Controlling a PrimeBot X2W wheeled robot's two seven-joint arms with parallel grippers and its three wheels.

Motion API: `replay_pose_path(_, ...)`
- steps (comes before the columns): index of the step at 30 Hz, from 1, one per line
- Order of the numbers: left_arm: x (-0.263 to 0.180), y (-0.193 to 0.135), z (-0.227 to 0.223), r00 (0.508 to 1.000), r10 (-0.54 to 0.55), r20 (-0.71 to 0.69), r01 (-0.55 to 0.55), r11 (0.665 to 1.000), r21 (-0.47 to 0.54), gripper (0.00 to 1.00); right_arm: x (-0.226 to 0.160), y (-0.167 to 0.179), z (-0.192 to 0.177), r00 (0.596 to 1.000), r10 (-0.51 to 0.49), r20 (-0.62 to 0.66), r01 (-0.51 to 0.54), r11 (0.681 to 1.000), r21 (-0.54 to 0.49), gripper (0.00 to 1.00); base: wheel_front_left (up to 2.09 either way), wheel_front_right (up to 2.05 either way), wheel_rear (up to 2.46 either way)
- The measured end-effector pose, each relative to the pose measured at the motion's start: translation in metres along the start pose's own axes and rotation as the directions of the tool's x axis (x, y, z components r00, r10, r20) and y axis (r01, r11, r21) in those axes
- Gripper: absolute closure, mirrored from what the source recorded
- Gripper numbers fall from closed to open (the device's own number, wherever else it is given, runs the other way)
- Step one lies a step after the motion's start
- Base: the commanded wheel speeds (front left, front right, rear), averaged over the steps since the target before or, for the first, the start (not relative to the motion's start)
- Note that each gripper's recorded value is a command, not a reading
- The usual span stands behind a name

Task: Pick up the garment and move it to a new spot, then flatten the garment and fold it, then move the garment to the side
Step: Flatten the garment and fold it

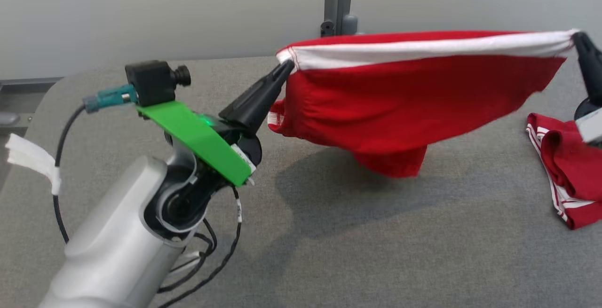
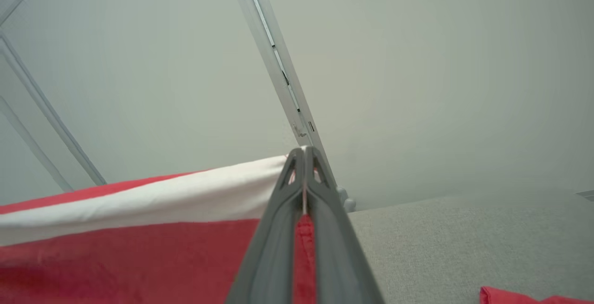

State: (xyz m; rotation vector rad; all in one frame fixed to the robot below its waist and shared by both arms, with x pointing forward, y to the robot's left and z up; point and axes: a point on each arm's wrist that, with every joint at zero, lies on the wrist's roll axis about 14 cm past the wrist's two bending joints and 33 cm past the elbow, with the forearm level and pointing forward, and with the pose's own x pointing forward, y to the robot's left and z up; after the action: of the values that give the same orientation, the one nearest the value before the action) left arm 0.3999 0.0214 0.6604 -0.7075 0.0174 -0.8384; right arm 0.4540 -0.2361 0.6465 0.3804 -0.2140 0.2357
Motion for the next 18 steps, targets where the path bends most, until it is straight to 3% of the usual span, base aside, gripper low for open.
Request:
replay_pose_path(5,0.016,-0.041,0.039,0.992,-0.123,0.008,0.122,0.992,0.04,1.0,0.008,0.019,0.074,0.993,0.074,0.097,-0.075,0.997,0.007,1.0,0.0,0.0,0.0)
replay_pose_path(10,0.032,-0.074,0.063,0.977,-0.213,-0.007,0.213,0.973,0.091,1.0,0.011,0.036,0.122,0.977,0.125,0.174,-0.125,0.992,-0.013,1.0,0.0,0.0,0.0)
replay_pose_path(18,0.058,-0.068,0.071,0.975,-0.213,-0.058,0.218,0.971,0.098,1.0,0.03,0.035,0.13,0.982,0.115,0.147,-0.109,0.993,-0.047,1.0,0.0,0.0,0.0)
